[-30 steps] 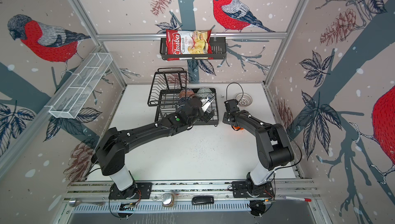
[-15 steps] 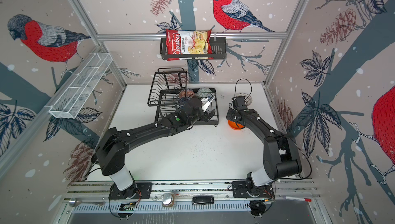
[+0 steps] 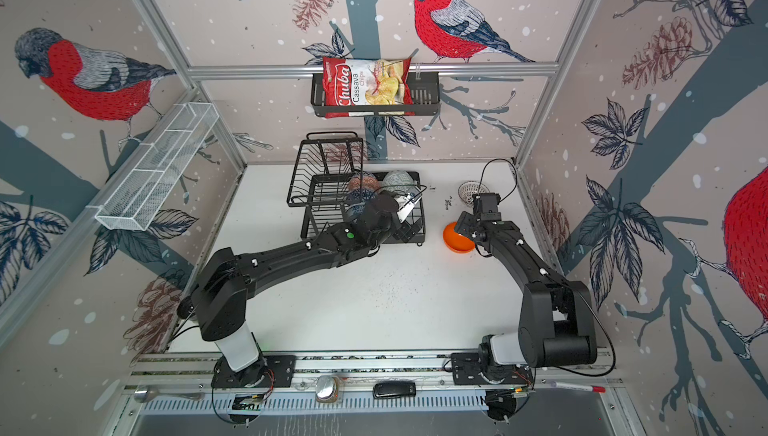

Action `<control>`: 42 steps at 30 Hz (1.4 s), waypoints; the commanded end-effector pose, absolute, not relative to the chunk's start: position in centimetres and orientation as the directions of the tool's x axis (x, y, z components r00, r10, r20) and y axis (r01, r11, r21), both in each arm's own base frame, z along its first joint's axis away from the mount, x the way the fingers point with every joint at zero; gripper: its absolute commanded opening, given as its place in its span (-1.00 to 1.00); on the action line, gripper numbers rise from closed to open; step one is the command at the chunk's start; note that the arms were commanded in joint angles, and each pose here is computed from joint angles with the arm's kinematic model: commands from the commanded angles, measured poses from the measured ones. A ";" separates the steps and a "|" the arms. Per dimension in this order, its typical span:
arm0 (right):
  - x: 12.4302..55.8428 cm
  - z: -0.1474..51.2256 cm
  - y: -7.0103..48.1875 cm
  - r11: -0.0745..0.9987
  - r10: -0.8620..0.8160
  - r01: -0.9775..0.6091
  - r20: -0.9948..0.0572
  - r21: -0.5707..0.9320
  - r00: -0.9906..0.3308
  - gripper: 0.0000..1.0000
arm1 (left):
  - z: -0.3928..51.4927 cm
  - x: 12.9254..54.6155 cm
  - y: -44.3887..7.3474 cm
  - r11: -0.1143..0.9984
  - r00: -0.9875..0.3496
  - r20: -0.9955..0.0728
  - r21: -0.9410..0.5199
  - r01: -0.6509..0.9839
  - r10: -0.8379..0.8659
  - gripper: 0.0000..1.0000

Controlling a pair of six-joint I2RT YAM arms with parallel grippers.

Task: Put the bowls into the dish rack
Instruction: 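Lift the orange bowl and carry it toward the left gripper with the right gripper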

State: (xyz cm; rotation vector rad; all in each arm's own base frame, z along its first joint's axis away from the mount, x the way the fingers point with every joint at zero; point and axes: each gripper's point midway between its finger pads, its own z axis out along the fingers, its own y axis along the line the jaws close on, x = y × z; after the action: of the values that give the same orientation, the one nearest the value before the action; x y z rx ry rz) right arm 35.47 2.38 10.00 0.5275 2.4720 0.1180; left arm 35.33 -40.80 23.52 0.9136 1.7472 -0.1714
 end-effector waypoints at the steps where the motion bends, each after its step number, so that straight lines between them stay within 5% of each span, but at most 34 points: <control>1: 34.6 9.3 1.2 0.899 0.428 0.399 -0.553 0.180 -0.715 0.66 | 24.3 35.5 -41.4 0.696 -0.089 -0.884 0.295 0.655 0.459 0.96; 25: 33.1 5.9 1.0 0.886 0.459 0.418 -0.501 0.200 -0.734 0.58 | 23.8 35.3 -41.7 0.693 -0.105 -0.884 0.278 0.665 0.455 0.96; 42: 34.2 4.4 1.9 0.873 0.488 0.406 -0.470 0.272 -0.735 -0.42 | 23.4 35.3 -42.1 0.690 -0.118 -0.885 0.262 0.674 0.451 0.96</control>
State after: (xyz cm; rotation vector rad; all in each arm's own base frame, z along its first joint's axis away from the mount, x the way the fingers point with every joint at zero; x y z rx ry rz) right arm 33.81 2.16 3.96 0.6550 2.5257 0.2136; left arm 35.35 -41.60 22.70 0.9174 1.7728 -0.2104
